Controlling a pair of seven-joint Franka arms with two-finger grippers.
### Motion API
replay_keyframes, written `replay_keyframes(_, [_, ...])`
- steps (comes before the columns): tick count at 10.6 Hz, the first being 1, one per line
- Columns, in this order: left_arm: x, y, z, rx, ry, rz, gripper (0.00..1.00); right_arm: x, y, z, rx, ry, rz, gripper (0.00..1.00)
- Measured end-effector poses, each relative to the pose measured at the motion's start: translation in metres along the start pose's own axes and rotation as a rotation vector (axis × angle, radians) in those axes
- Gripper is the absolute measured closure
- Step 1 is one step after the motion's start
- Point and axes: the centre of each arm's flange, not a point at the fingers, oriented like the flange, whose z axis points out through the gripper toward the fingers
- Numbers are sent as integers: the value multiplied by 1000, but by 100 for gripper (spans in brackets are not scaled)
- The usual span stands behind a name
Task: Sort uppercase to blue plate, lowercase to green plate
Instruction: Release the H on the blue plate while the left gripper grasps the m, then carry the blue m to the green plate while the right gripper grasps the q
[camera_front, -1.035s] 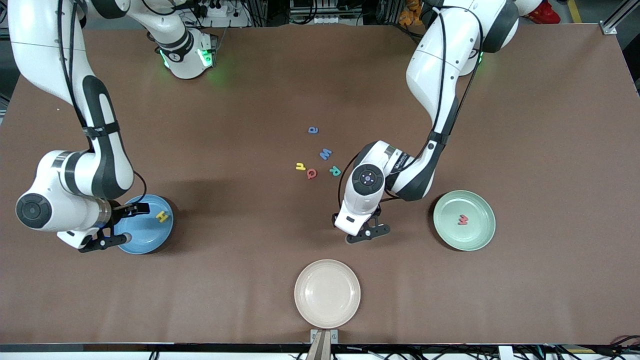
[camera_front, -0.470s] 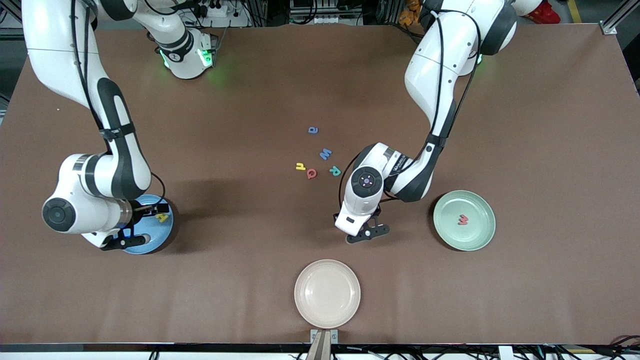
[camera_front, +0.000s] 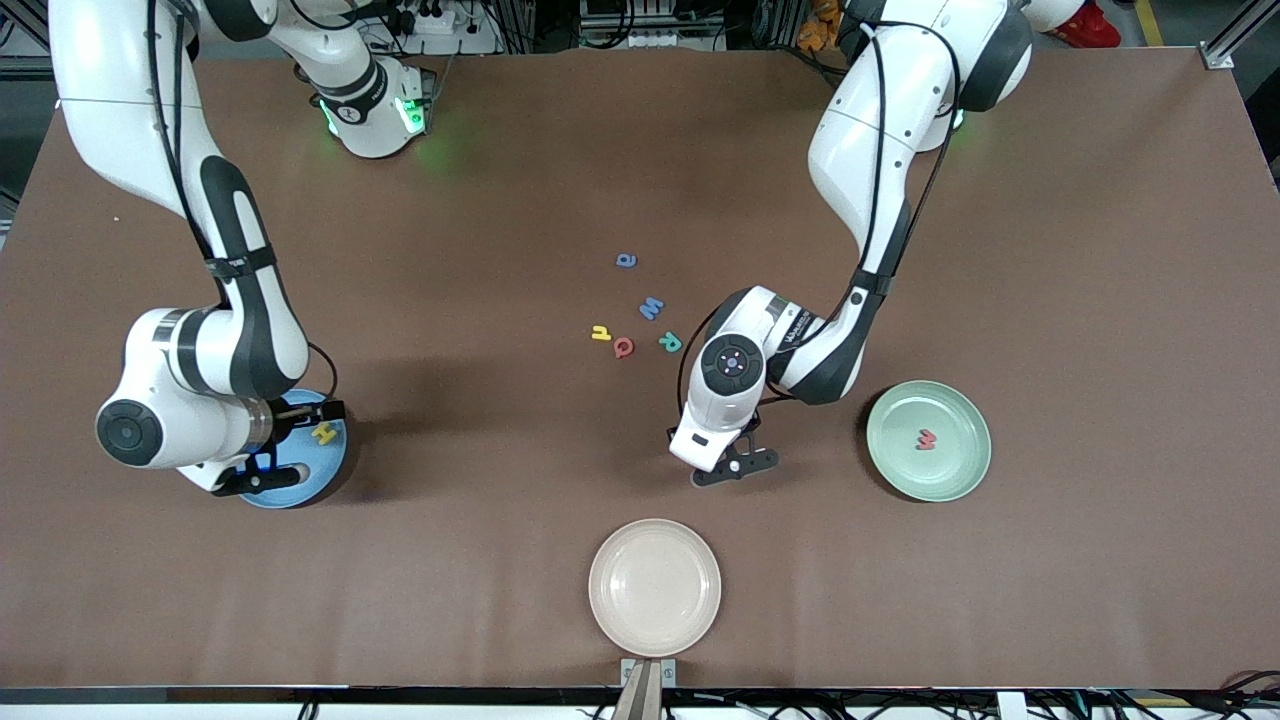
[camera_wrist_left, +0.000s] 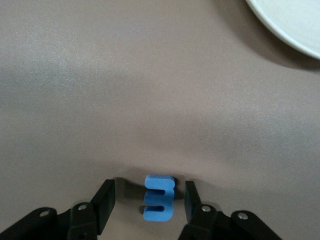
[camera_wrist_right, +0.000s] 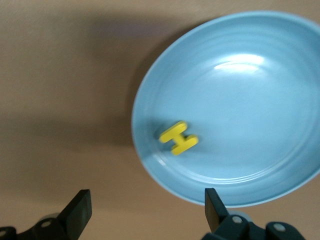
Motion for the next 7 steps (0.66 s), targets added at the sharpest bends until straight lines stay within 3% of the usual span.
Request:
replay_keyframes(4, [-1, 0, 2, 2, -1, 1, 36, -4, -81, 1, -11, -54, -82, 0])
replay_keyframes(7, [-1, 0, 2, 2, -1, 1, 44, -21, -196, -24, -7, -8, -214, 0])
